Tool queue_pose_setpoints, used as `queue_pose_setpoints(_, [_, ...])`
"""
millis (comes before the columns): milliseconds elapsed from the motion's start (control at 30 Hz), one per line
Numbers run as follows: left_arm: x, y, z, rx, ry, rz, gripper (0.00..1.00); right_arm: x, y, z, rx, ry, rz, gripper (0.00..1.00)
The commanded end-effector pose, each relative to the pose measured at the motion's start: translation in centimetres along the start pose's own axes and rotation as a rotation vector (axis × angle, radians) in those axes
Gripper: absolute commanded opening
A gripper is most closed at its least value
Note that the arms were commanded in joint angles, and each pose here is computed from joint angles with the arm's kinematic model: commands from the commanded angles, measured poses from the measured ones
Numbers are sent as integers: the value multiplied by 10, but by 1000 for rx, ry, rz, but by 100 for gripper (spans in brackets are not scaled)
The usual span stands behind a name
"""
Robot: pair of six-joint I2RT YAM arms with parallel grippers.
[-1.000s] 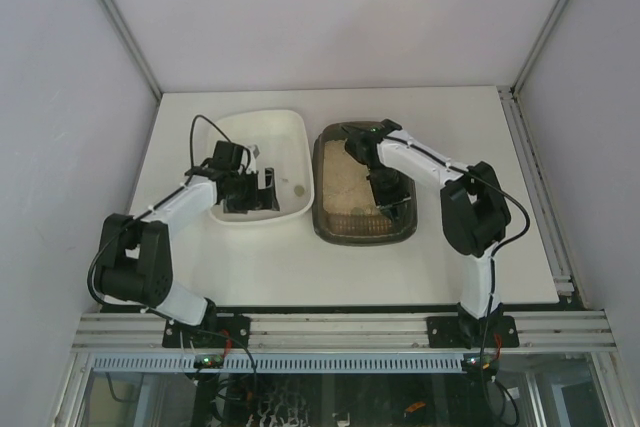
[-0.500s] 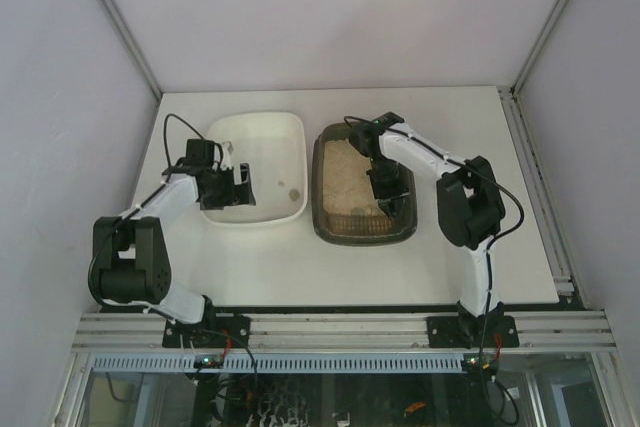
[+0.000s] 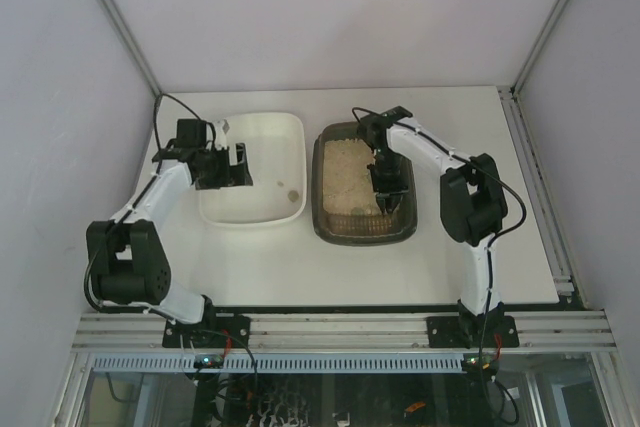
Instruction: Clean the litter box
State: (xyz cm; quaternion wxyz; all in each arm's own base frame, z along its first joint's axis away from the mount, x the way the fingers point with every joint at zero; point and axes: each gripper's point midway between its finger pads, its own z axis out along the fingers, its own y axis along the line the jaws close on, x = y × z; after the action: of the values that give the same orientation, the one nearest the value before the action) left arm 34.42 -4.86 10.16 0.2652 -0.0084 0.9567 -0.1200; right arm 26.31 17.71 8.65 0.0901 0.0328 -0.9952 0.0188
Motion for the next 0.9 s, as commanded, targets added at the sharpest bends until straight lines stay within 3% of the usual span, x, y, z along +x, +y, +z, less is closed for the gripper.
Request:
queue_pose_setpoints(0, [-44,-28,-41,81,-139,3,99,-6,32,-3,-180,3,-66,0])
queue_pose_setpoints(267, [-56,-53,-56,41,-183,78,99,-18,47,-6,-373,8,-40,0])
queue_pose_setpoints(500, [-48,-84,-47,51,-144,134,99,-20,60,-5,-569,37,-15,0])
queue_pose_setpoints(867, [-48,-95,-53,82,-128,101,98,-16,55,9,-608,43,18,0])
